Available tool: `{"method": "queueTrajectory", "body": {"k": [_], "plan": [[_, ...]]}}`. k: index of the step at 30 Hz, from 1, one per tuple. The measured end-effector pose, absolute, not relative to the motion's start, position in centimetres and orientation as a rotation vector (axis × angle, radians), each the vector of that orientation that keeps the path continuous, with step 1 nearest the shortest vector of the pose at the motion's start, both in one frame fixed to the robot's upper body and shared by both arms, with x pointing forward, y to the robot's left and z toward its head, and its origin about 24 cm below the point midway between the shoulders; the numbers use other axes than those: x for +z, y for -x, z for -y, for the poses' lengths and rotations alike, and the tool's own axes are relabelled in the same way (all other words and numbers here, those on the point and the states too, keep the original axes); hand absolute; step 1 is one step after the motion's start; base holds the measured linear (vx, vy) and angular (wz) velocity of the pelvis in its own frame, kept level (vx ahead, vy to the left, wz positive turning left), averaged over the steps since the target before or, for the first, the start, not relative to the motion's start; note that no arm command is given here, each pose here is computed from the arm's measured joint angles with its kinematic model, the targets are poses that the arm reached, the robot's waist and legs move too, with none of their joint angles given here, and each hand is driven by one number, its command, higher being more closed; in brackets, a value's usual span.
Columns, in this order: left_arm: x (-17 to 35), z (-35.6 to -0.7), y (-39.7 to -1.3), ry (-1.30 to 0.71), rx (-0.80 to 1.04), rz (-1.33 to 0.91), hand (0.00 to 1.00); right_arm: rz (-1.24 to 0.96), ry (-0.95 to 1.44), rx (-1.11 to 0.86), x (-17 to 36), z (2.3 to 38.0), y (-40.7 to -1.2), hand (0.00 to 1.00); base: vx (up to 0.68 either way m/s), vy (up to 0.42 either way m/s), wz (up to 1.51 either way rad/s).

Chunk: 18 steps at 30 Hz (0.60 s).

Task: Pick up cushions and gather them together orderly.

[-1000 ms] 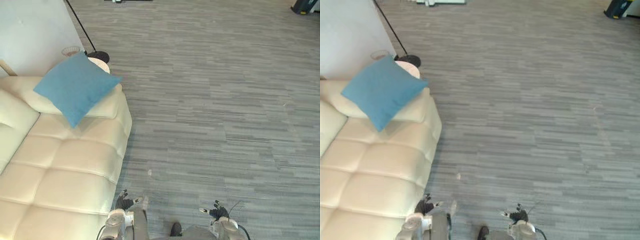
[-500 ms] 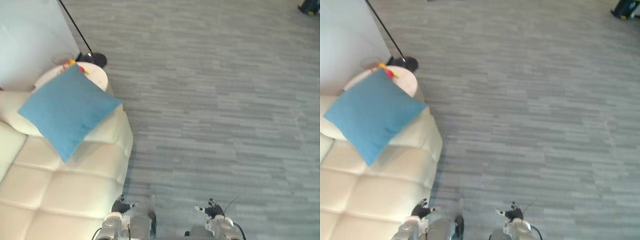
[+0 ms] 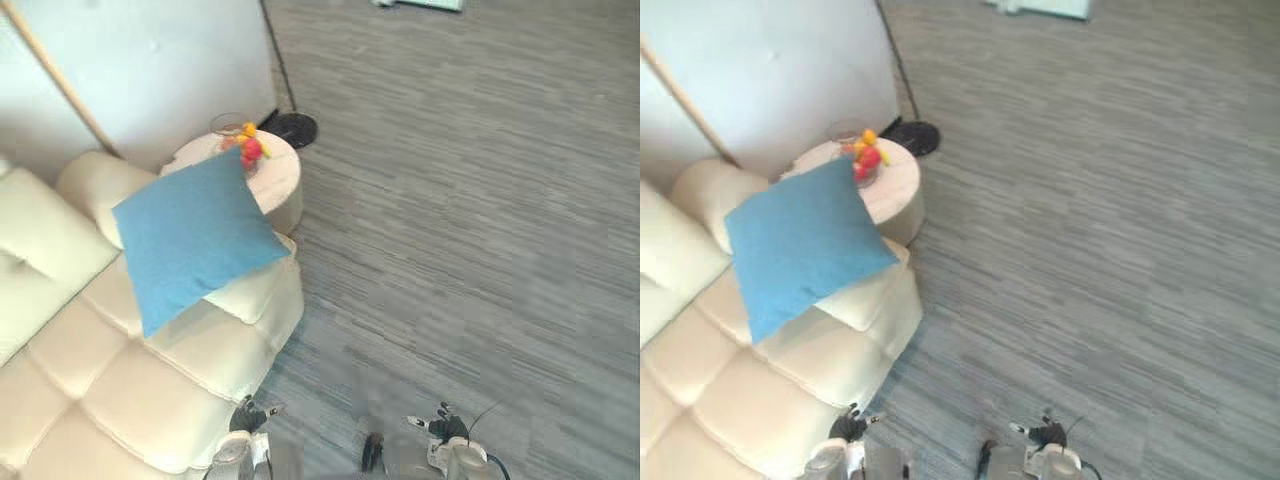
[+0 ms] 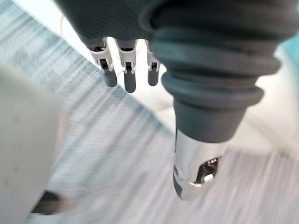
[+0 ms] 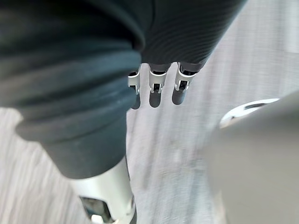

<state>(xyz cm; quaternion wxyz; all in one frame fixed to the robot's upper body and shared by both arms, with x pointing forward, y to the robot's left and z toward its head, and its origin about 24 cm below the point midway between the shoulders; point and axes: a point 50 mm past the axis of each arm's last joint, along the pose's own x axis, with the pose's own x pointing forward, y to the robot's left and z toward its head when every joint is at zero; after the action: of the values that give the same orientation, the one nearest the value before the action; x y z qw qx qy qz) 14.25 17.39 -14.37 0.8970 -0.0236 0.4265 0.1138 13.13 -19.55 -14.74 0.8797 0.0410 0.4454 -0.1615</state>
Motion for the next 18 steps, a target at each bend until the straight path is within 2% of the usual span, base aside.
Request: {"method": "queueTrajectory", "body": {"k": [4, 13, 18], "plan": [[-14.1, -16.1, -15.3, 0.005, 0.144, -0.867, 0.00, -0.912, -0.103, -0.355, -14.6, 19.9, -13.5, 0.00, 0.26, -0.012, 0.87], [-14.5, -18.8, -14.3, -0.080, 0.151, -0.917, 0.00, -0.934, -0.121, -0.310, -14.9, 18.4, -13.9, 0.00, 0.24, 0.083, 0.40], [-15.0, -19.9, -12.6, -0.108, 0.164, -0.961, 0.00, -0.968, -0.105, -0.298, -15.3, 18.3, -12.5, 0.00, 0.21, -0.013, 0.74]]}}
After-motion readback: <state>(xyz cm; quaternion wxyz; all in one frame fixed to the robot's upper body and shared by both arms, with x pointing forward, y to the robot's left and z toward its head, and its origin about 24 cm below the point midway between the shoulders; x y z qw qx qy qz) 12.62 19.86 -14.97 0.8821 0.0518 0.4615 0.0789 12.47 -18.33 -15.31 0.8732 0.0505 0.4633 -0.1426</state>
